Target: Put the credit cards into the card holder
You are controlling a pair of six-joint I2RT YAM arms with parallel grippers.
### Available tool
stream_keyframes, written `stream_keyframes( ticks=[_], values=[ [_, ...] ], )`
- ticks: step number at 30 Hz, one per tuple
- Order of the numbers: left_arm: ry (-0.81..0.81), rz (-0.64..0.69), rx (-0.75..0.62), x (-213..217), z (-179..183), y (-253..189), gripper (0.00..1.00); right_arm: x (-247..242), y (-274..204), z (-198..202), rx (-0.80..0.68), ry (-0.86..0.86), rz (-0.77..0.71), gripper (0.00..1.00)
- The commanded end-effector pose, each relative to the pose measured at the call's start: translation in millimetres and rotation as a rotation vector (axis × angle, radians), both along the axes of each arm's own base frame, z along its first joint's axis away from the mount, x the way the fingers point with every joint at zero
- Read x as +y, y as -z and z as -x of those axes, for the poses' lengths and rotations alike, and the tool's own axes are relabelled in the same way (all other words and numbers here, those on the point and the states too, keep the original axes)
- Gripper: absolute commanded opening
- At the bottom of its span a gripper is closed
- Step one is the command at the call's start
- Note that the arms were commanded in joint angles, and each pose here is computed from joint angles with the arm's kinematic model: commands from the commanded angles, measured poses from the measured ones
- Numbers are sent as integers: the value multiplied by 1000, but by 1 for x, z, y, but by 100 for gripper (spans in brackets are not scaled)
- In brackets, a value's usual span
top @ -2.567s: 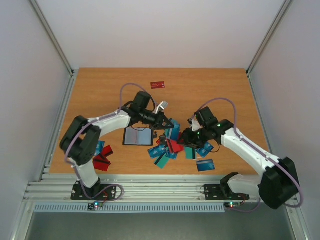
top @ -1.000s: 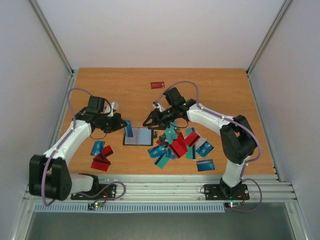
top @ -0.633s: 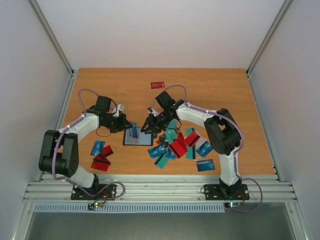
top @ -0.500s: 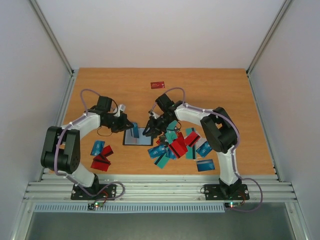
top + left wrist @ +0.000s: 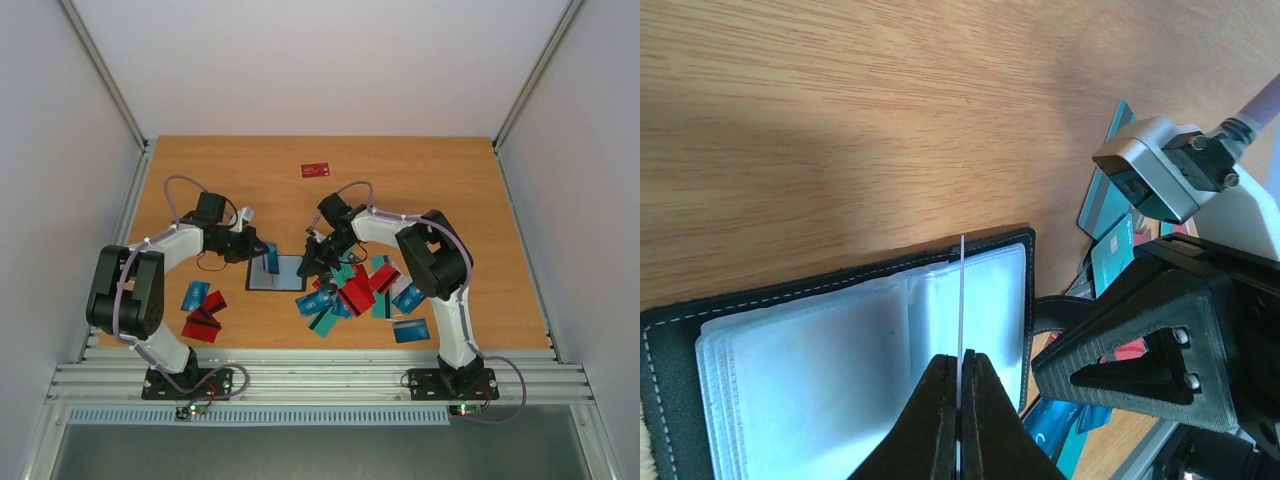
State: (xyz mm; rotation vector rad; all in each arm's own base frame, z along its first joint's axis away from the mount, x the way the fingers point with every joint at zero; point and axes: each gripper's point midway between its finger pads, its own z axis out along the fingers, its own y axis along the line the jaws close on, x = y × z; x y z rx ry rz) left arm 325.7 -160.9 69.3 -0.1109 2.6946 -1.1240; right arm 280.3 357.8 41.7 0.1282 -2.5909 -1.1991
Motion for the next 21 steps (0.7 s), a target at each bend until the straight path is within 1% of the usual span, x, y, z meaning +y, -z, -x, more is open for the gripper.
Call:
stream_keyframes(
  ticks=[1,4,14,21],
  values=[
    [23,-26,-99,3,-17,-4,0,-13,20,4,34,4,46,4],
    [23,-24,-94,2,-17,1,0,-17,26,6,48,4,55,1],
    [21,-51,-84,5,-20,13,0,-22,36,10,68,-3,79,1],
    [43,-38,-75,-2,-16,16,0,-23,36,7,69,5,79,1]
  ],
)
